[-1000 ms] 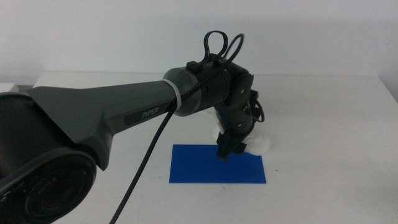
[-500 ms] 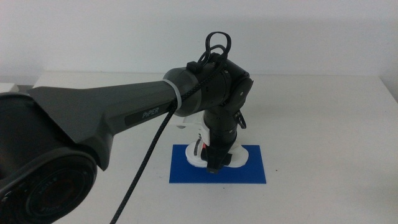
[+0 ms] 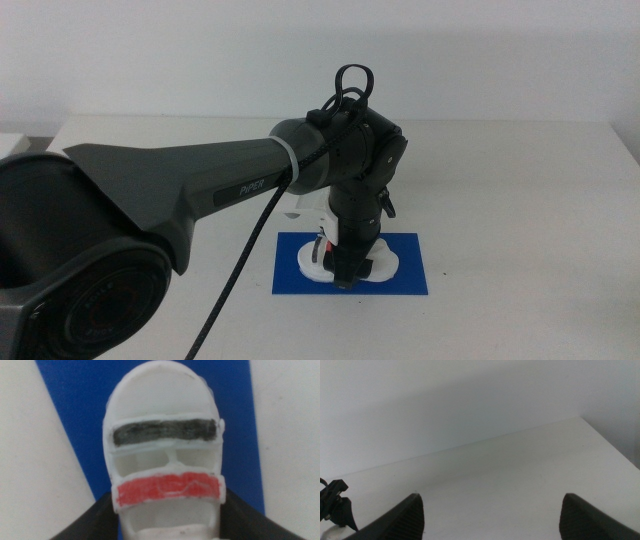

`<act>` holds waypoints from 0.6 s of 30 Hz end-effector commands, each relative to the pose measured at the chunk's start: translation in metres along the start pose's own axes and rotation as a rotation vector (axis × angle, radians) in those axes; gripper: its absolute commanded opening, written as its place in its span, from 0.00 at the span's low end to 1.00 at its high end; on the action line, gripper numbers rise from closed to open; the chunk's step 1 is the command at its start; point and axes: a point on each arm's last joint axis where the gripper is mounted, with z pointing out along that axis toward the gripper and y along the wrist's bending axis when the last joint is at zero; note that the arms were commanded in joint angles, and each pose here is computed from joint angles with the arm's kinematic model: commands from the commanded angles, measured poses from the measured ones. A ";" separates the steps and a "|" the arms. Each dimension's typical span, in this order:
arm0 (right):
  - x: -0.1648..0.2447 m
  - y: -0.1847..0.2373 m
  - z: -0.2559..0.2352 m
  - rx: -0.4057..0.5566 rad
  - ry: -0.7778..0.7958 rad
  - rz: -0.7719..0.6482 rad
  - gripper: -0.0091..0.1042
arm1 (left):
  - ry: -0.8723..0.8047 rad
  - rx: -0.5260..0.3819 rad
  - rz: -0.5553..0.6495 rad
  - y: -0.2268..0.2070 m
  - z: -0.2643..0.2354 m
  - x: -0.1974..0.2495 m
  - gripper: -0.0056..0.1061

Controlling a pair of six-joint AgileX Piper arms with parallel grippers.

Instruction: Use one arm to grab the shoe from the table and place it on the mat.

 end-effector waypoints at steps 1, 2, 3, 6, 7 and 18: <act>0.000 0.000 0.000 -0.003 -0.011 -0.013 0.78 | 0.014 -0.009 -0.022 0.001 -0.002 0.002 0.69; 0.000 0.000 0.000 -0.003 -0.011 -0.013 0.78 | 0.022 -0.015 -0.027 0.001 -0.002 0.003 0.78; 0.000 0.000 0.000 -0.003 -0.011 -0.013 0.78 | 0.028 -0.018 -0.030 0.002 -0.002 0.003 0.85; 0.000 0.000 0.000 -0.003 -0.011 -0.013 0.78 | 0.039 -0.011 -0.034 0.001 -0.003 0.004 0.89; 0.000 0.000 0.000 -0.003 -0.011 -0.013 0.78 | 0.043 -0.001 -0.029 0.000 -0.008 0.004 0.89; 0.000 0.000 0.000 -0.003 -0.011 -0.013 0.78 | -0.166 0.474 0.339 0.038 -0.227 -0.068 0.89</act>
